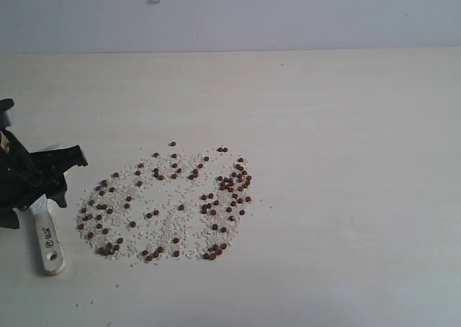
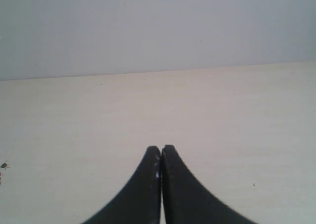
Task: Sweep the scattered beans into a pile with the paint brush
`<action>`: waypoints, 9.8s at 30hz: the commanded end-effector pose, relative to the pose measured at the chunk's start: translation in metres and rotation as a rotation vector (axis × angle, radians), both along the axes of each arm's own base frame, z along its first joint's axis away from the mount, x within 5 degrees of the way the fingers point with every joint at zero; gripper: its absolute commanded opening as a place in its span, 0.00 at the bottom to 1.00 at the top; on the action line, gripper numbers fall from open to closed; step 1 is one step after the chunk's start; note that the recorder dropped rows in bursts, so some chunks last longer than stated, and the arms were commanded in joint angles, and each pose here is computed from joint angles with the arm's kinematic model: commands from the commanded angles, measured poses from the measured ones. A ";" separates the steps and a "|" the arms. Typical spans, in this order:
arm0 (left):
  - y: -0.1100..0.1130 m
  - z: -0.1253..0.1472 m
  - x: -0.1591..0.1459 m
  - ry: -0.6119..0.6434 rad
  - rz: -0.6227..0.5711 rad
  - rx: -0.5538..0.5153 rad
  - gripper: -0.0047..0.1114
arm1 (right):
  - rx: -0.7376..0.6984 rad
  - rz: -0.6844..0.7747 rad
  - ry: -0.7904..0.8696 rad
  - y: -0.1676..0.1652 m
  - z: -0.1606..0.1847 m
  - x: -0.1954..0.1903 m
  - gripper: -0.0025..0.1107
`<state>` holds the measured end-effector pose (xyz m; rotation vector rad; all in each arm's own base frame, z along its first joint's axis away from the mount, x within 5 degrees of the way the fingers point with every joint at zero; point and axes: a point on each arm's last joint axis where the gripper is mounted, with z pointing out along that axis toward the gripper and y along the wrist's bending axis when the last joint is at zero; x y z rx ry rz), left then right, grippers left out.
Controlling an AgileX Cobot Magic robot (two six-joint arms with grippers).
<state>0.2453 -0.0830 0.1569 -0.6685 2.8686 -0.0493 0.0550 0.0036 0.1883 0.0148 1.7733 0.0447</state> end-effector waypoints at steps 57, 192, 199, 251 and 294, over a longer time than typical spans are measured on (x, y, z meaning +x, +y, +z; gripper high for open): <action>0.012 -0.042 0.001 0.123 0.027 0.039 0.40 | -0.010 0.001 -0.007 0.000 -0.001 0.000 0.02; -0.038 0.074 0.075 -0.383 -0.791 -0.056 0.04 | -0.514 1.497 -0.362 0.291 -0.066 0.312 0.44; -0.038 0.074 0.074 -0.380 -0.783 -0.070 0.04 | -0.510 1.488 -0.365 0.293 -0.065 0.312 0.44; -0.045 0.077 0.073 -0.419 -0.826 -0.121 0.04 | -0.759 1.427 -0.193 0.326 -0.046 0.309 0.40; -0.046 0.079 0.076 -0.452 -0.805 -0.128 0.04 | -0.438 1.426 -0.104 0.316 -0.031 0.313 0.24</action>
